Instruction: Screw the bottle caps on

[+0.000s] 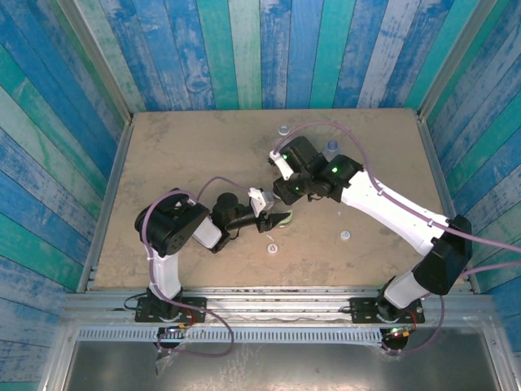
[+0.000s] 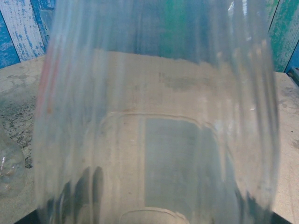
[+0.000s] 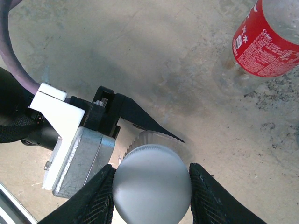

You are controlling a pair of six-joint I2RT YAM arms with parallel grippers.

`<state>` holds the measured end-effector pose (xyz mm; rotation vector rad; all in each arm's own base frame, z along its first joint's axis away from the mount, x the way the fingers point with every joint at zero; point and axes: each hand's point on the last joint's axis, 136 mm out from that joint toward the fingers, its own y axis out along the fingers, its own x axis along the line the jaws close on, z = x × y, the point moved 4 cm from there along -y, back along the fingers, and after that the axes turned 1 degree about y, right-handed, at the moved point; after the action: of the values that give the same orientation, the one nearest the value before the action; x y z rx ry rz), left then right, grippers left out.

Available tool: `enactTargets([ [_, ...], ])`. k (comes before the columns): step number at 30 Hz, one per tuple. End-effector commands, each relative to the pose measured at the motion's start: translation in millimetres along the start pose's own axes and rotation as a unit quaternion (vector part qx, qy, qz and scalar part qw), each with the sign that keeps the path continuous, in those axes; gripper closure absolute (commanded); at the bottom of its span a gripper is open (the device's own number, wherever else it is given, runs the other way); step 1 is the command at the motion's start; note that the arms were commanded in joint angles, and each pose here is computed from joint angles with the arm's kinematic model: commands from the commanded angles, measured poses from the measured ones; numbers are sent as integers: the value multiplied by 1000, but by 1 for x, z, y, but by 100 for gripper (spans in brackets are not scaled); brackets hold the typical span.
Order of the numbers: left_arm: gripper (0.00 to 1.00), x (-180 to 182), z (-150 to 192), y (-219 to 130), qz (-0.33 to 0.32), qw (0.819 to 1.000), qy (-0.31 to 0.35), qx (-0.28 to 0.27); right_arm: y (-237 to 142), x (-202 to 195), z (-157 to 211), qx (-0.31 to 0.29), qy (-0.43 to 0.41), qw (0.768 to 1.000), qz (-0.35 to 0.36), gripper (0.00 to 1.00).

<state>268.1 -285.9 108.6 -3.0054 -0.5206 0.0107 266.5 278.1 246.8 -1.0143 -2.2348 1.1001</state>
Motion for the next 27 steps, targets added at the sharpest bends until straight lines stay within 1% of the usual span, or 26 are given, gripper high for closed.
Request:
enactTargets([
  [1,42,-2,15,2,7,1000,-8,21,2,4,5,26,-6,1000,-13,57],
  [9,42,-2,15,2,6,1000,-9,22,3,3,8,35,1,999,-12,55],
  [14,42,-3,15,2,7,1000,-11,21,1,2,7,33,1,999,-9,51],
  [21,42,-3,17,2,6,1000,-10,24,1,2,4,29,2,1000,-8,51],
  [24,41,-3,17,2,6,1000,-11,24,-1,2,3,26,0,1000,-7,48],
  [25,41,-3,17,2,7,1000,-11,24,-2,2,4,25,0,1000,-6,45],
  [27,41,-3,17,2,7,1000,-11,24,-4,1,4,23,0,1000,-6,38],
])
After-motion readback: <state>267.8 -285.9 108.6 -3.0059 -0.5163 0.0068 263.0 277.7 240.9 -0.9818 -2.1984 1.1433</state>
